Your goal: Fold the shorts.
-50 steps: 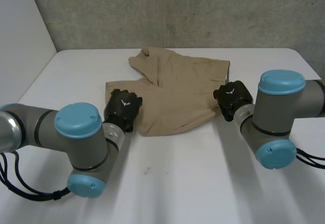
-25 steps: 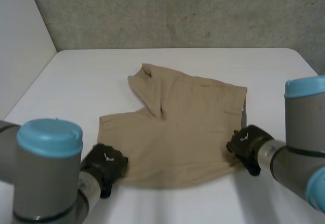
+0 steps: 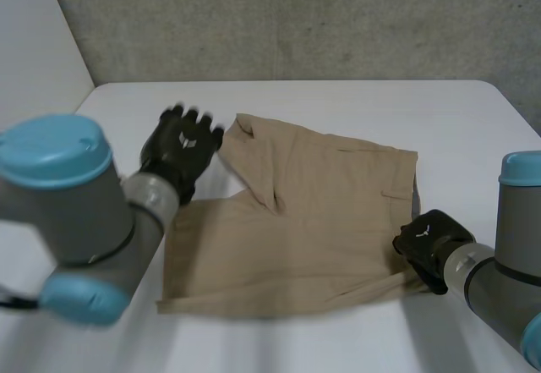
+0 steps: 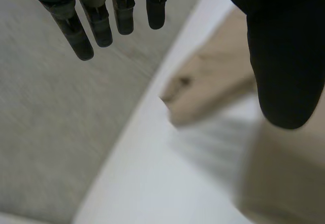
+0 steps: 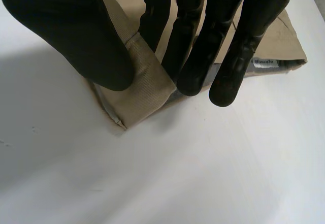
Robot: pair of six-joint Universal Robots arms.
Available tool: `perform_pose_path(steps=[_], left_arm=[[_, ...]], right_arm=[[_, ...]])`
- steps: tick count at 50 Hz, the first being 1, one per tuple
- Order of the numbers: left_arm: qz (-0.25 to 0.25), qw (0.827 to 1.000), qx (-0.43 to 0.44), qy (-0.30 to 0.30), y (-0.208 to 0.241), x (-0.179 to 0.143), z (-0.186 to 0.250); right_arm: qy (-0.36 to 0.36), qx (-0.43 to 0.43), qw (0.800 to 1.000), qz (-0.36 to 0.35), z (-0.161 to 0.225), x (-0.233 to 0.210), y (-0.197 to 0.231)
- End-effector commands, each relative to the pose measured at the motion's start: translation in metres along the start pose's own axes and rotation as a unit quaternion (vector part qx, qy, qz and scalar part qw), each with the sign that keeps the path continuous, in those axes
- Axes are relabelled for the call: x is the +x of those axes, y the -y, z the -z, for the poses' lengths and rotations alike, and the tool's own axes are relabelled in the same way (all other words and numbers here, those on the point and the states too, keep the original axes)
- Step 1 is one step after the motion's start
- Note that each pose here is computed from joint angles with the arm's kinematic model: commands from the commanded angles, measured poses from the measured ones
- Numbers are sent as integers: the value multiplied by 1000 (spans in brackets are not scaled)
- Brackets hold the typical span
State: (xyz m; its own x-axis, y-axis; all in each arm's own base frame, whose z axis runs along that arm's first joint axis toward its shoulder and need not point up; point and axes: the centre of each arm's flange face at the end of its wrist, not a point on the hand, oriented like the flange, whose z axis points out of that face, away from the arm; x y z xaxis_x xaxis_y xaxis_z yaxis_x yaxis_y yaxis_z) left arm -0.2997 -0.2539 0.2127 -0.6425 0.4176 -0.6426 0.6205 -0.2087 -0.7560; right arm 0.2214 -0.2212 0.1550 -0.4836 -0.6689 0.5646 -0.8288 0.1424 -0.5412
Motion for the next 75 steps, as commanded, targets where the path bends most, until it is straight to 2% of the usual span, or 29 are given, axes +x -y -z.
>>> perform_pose_path(steps=[1,6,13,26,40,49,53,61,69,75], left_arm=[[1,991,120,-59,-2,16,-74],[-1,979,164,-120,-19,33,-110],[17,973,167,-160,-40,54,-143],[23,974,150,-170,-61,68,-169],[29,971,140,-192,-68,70,-168],[26,985,89,-145,-76,45,-167],[14,987,78,-139,-71,30,-155],[-43,993,43,-104,-70,8,-132],[-44,991,-8,-123,-86,22,-112],[-53,990,-28,-126,-87,20,-105]], right_arm=[[-5,10,1000,-6,-2,-2,2],[-7,9,1000,-14,-4,-2,1],[-1,5,1000,-19,-7,-6,-2],[-5,3,1000,-22,-10,-6,-6],[-4,1,1000,-23,-10,-6,-7],[0,0,1000,-21,-8,-9,-7],[1,1,1000,-21,-8,-10,-8],[4,-1,1000,-21,-7,-12,-9],[8,-3,1000,-20,-6,-15,-10],[8,-3,1000,-20,-5,-15,-10]])
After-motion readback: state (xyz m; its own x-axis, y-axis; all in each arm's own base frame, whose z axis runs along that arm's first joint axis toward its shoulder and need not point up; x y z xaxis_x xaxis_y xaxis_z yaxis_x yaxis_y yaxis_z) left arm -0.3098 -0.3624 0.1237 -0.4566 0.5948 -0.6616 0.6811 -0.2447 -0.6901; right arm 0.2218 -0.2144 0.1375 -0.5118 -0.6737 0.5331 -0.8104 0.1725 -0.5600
